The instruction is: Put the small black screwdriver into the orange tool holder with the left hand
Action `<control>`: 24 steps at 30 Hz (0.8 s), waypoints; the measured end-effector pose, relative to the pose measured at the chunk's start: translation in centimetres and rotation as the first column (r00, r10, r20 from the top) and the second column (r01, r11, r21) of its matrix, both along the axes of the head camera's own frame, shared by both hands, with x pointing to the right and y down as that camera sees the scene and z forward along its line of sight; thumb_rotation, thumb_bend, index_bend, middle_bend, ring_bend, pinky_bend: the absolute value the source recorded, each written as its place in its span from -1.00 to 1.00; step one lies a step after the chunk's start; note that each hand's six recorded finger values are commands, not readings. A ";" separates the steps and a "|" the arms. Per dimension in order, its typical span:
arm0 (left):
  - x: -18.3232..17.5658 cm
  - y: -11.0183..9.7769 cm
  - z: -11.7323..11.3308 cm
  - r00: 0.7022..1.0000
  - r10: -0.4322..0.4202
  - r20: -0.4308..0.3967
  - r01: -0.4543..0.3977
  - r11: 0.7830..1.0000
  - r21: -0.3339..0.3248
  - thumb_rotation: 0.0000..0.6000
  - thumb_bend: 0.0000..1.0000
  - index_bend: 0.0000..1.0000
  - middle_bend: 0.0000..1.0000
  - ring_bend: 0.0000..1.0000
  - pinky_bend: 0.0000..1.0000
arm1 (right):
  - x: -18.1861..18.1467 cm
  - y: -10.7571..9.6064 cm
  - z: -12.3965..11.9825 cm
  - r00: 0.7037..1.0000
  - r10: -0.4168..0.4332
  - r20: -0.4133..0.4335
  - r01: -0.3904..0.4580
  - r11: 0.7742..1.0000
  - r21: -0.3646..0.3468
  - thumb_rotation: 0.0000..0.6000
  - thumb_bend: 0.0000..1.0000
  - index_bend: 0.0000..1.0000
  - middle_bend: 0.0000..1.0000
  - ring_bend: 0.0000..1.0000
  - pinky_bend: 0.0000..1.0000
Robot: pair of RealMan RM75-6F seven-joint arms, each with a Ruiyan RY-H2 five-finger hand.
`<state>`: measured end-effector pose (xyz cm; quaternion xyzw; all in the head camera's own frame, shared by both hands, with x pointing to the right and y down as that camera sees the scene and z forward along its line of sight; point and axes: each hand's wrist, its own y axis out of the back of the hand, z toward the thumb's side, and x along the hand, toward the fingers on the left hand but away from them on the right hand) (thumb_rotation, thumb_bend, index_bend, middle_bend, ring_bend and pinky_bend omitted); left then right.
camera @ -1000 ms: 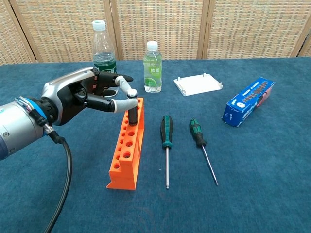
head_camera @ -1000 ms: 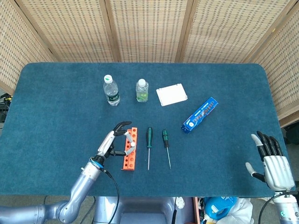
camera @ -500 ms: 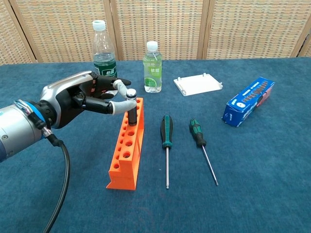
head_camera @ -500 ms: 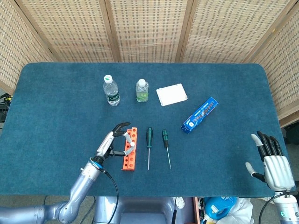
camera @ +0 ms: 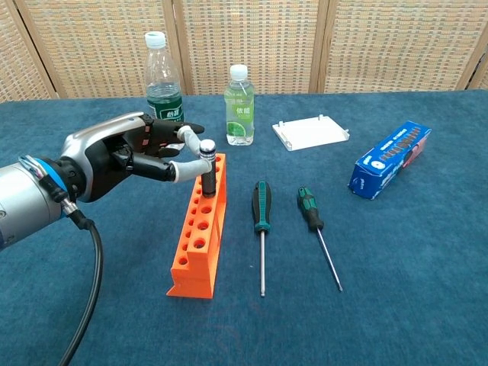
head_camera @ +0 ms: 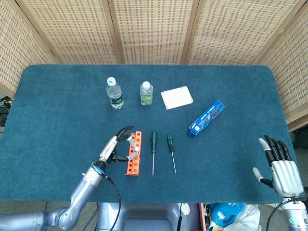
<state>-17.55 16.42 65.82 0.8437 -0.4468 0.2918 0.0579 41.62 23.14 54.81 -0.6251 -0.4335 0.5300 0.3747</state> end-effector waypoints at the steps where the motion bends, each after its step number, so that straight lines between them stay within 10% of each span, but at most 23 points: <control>1: 0.0 0.0 0.0 1.000 0.000 0.002 0.000 1.000 0.000 1.00 -0.28 0.12 -0.81 -1.00 -1.00 | 0.0 0.0 0.0 1.000 0.000 0.000 0.000 1.000 0.000 1.00 -0.43 -1.00 -1.00 -1.00 -1.00; 24: -0.4 -0.8 -2.9 0.997 0.005 -0.074 -0.002 0.999 0.038 1.00 -0.64 -0.32 -0.89 -1.00 -1.00 | -0.2 0.0 0.1 1.000 -0.001 0.003 0.001 1.000 -0.001 1.00 -0.44 -1.00 -1.00 -1.00 -1.00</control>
